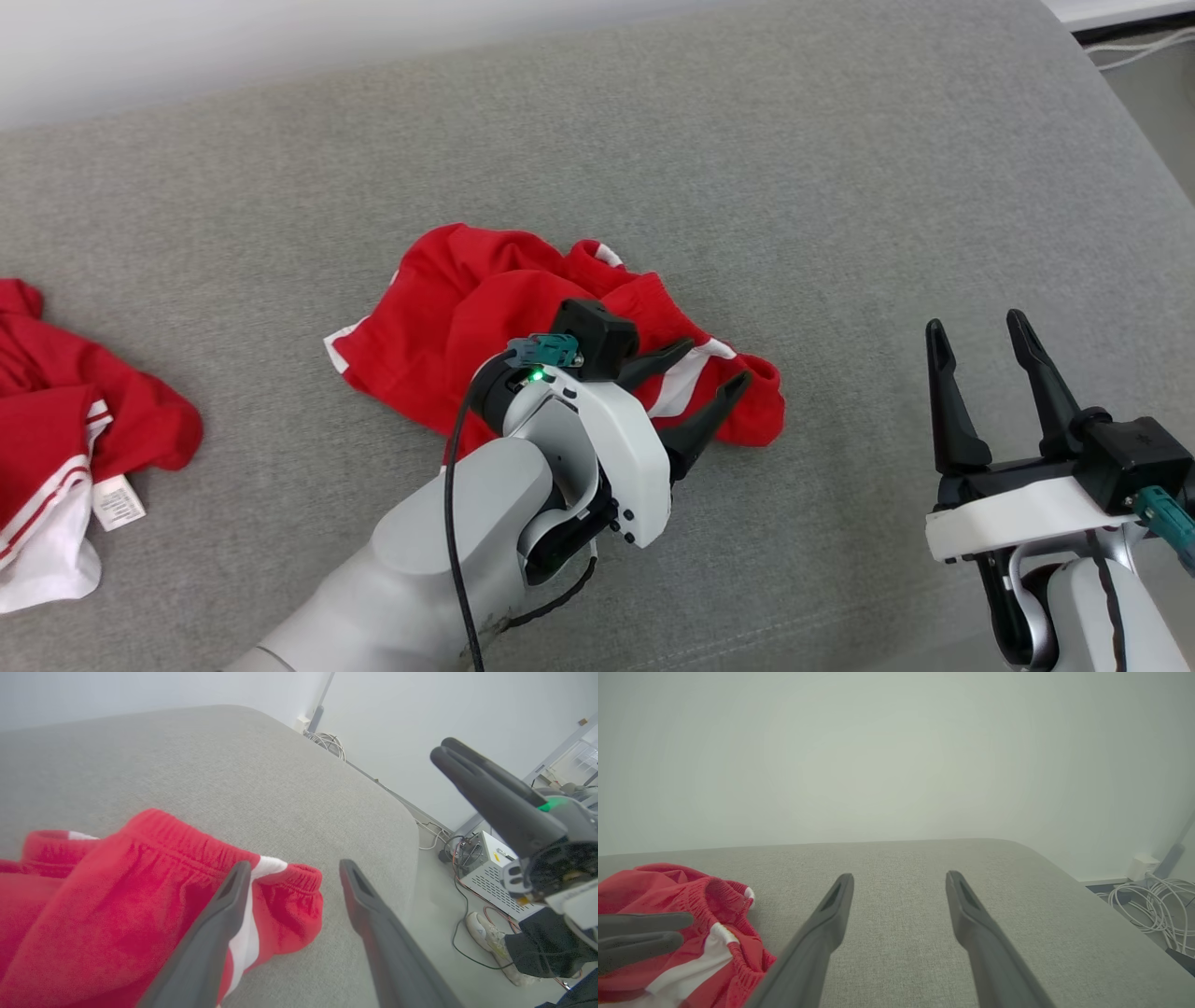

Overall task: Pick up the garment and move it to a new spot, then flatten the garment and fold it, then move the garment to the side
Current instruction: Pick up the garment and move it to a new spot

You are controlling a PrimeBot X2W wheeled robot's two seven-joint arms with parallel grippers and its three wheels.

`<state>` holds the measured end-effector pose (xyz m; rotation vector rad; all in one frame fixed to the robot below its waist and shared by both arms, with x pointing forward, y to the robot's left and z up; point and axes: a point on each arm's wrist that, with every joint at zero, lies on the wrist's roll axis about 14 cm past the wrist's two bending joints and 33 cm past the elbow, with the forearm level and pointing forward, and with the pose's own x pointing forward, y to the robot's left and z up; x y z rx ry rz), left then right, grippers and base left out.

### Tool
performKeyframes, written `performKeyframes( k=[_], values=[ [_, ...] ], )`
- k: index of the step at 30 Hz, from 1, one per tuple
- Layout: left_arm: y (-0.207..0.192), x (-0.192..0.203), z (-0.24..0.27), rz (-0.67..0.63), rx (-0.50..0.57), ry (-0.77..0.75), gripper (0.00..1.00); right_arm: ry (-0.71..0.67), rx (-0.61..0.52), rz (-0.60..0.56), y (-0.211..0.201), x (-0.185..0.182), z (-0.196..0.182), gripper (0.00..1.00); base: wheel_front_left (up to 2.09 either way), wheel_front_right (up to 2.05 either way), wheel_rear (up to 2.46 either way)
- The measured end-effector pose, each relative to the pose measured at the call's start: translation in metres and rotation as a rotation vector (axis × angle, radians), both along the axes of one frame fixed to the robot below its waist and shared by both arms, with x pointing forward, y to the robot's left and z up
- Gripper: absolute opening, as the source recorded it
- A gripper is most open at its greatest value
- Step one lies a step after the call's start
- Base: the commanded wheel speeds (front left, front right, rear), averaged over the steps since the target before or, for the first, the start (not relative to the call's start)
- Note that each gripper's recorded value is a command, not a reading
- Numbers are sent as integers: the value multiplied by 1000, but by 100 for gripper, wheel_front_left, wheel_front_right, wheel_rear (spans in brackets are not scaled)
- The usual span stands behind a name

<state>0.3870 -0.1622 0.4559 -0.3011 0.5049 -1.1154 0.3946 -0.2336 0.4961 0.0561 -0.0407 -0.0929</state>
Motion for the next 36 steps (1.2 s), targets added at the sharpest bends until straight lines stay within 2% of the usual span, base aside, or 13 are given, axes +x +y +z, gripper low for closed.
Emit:
performKeyframes(
  k=[5,13,22,26,36],
  values=[
    [28,16,23,99,-37,-99,100,-18,-9,49,16,9,5,100,0,0,0],
    [153,45,34,522,45,-257,100,-38,-31,156,53,18,10,100,0,0,0],
    [268,20,50,898,133,-329,100,-71,-49,237,82,15,21,100,0,0,0],
    [293,-1,53,980,155,-338,100,-71,-49,255,87,8,21,100,0,0,0],
    [309,-47,39,1065,176,-271,100,-33,-55,260,88,-22,9,100,0,0,0]
  ],
)
